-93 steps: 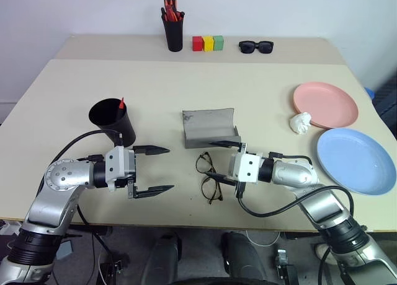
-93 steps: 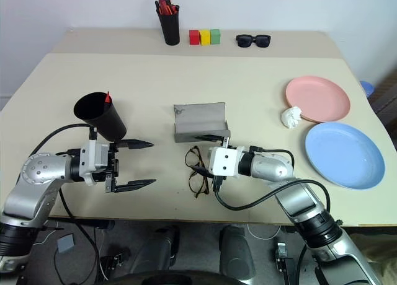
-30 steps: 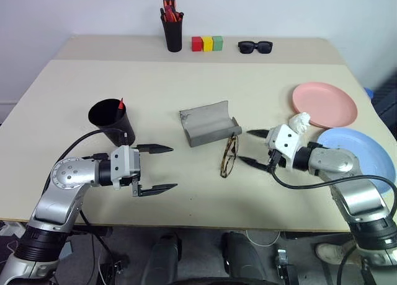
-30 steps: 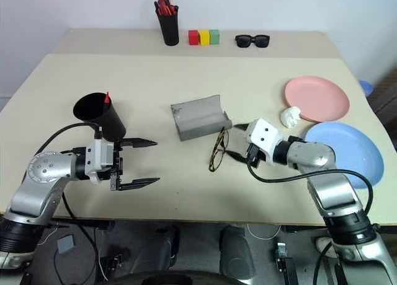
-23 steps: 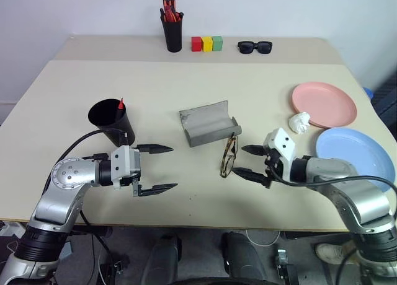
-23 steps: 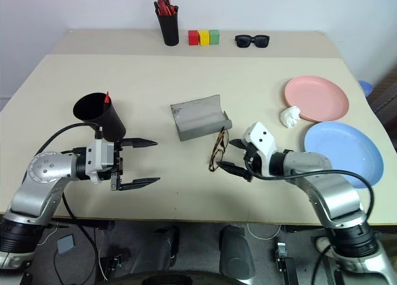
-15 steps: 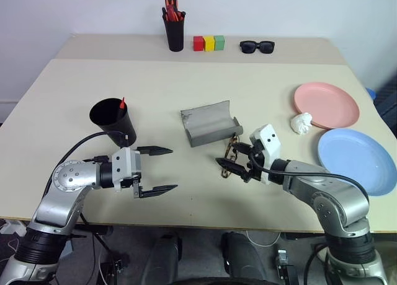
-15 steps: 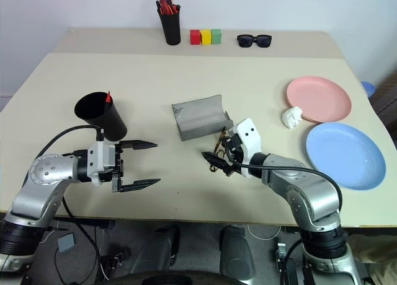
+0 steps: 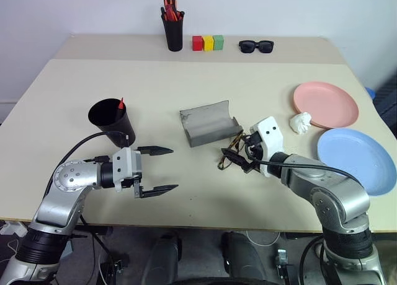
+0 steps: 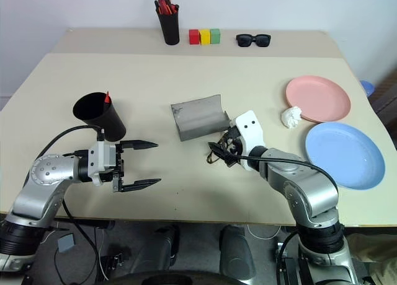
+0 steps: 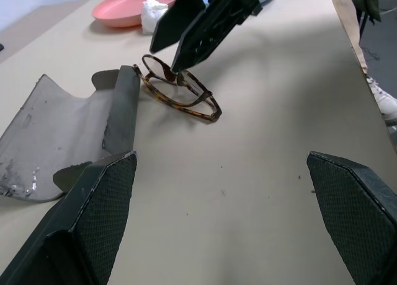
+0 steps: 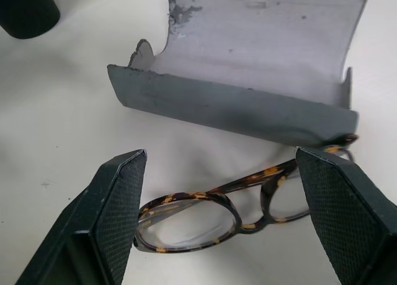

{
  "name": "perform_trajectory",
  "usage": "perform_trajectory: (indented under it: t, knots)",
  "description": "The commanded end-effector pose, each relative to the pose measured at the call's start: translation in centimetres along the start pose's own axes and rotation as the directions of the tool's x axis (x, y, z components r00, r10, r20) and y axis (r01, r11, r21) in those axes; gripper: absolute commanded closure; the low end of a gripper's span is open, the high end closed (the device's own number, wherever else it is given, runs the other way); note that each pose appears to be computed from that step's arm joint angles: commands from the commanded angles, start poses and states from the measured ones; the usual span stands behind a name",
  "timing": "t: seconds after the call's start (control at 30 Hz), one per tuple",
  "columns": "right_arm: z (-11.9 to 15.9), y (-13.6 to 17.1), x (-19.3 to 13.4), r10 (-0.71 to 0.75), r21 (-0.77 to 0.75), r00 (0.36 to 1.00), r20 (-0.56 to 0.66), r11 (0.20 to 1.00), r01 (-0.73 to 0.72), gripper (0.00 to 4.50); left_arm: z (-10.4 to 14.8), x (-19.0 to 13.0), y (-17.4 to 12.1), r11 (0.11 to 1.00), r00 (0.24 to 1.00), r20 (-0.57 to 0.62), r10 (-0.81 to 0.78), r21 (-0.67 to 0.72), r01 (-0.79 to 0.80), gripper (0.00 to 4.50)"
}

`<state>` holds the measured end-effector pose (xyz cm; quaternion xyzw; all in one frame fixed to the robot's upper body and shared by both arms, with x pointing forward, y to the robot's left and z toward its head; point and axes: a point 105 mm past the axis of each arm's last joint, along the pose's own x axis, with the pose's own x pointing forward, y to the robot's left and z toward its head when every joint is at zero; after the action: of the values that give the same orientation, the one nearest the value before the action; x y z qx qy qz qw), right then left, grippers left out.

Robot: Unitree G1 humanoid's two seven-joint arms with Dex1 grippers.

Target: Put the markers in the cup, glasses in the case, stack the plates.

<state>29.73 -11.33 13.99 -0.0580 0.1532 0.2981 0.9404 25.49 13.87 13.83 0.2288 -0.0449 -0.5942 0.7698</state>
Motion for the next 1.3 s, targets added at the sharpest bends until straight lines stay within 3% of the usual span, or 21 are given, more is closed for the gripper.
perform_trajectory:
  t: [0.03,0.83,1.3]
  knots:
    - [1.2,-0.2,-0.7,-0.039,-0.018,0.999,0.035,0.999,0.039,0.61,0.6,0.1,0.2,0.999,1.000,0.015,0.000,0.033,0.000,0.00]
    - [-0.2,-0.1,1.5,-0.104,0.019,0.986,-0.129,0.994,0.107,0.61,0.6,0.2,-0.1,1.000,1.000,0.012,0.007,0.023,-0.008,0.00]
    - [-1.9,-2.7,2.1,-0.202,-0.187,0.957,-0.206,0.969,0.164,0.61,0.7,0.0,-0.7,0.999,0.999,0.002,0.034,0.013,-0.034,0.00]
